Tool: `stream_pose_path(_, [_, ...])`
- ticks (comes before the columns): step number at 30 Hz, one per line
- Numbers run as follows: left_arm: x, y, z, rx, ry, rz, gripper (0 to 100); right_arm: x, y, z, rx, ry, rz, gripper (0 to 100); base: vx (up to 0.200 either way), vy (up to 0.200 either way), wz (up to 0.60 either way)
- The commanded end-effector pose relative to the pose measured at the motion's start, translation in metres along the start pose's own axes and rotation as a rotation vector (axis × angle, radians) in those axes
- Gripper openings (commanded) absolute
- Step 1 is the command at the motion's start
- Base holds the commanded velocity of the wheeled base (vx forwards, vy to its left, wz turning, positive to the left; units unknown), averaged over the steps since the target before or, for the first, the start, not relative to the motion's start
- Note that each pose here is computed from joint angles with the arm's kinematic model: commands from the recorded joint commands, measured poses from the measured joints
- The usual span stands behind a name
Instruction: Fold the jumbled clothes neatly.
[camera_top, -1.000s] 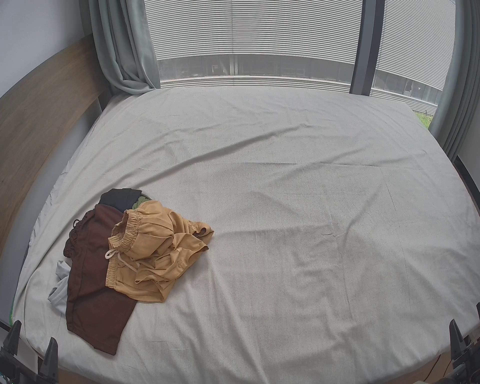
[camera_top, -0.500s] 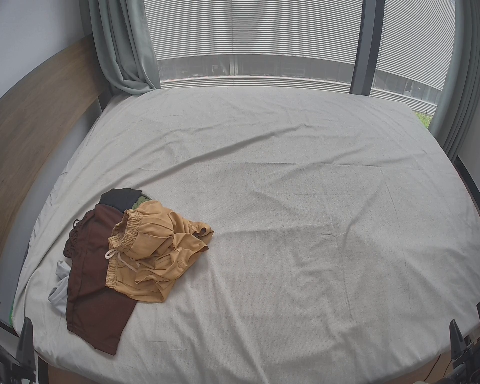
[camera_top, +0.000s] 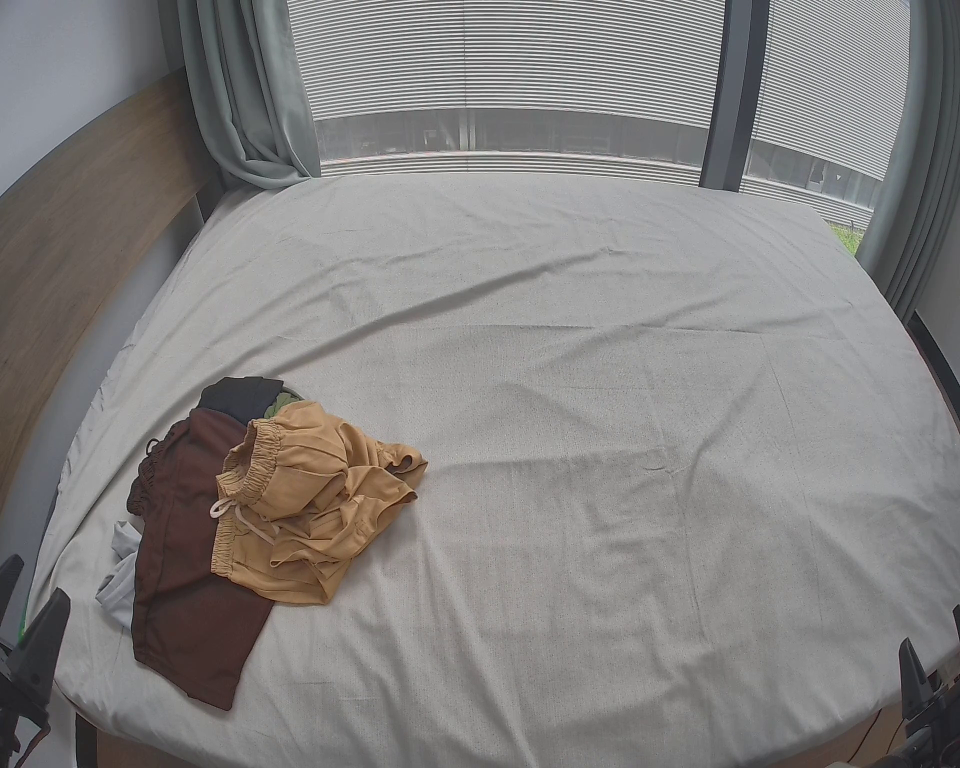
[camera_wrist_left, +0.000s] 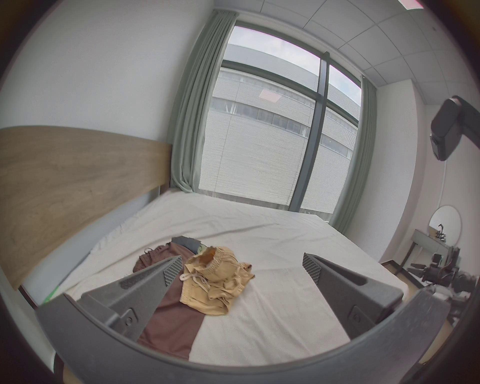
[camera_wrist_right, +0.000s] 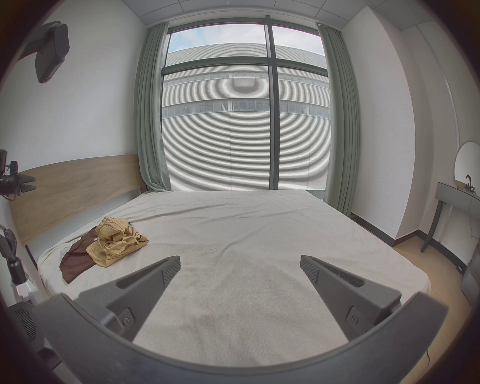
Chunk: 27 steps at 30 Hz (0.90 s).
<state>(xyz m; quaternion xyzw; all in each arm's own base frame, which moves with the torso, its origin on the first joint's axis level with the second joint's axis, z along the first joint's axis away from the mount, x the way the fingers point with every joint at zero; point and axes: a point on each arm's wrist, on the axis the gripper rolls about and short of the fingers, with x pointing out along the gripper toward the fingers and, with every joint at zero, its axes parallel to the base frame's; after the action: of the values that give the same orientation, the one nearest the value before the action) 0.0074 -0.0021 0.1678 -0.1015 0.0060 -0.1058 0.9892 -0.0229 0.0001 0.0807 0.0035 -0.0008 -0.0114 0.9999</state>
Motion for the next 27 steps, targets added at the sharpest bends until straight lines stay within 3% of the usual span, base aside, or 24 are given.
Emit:
stream_pose_path(1, [0.029,-0.001,0.004,-0.047,0.143,0.0,100,0.0,0.0,-0.005,-0.002,0.0,0.0,100,0.0,0.0,0.0])
stream_pose_path(6, [0.058,-0.003,0.017,-0.068,0.208,0.001,100,0.0,0.0,-0.005,-0.001,0.0,0.0,100,0.0,0.0,0.0])
stream_pose_path(17, [0.104,-0.001,0.028,-0.08,0.251,0.005,100,0.0,0.0,-0.005,0.001,0.0,0.0,100,0.0,0.0,0.0])
stream_pose_path(27, [0.146,0.033,0.02,-0.163,0.33,-0.025,100,0.0,0.0,-0.005,-0.001,0.0,0.0,100,0.0,0.0,0.0])
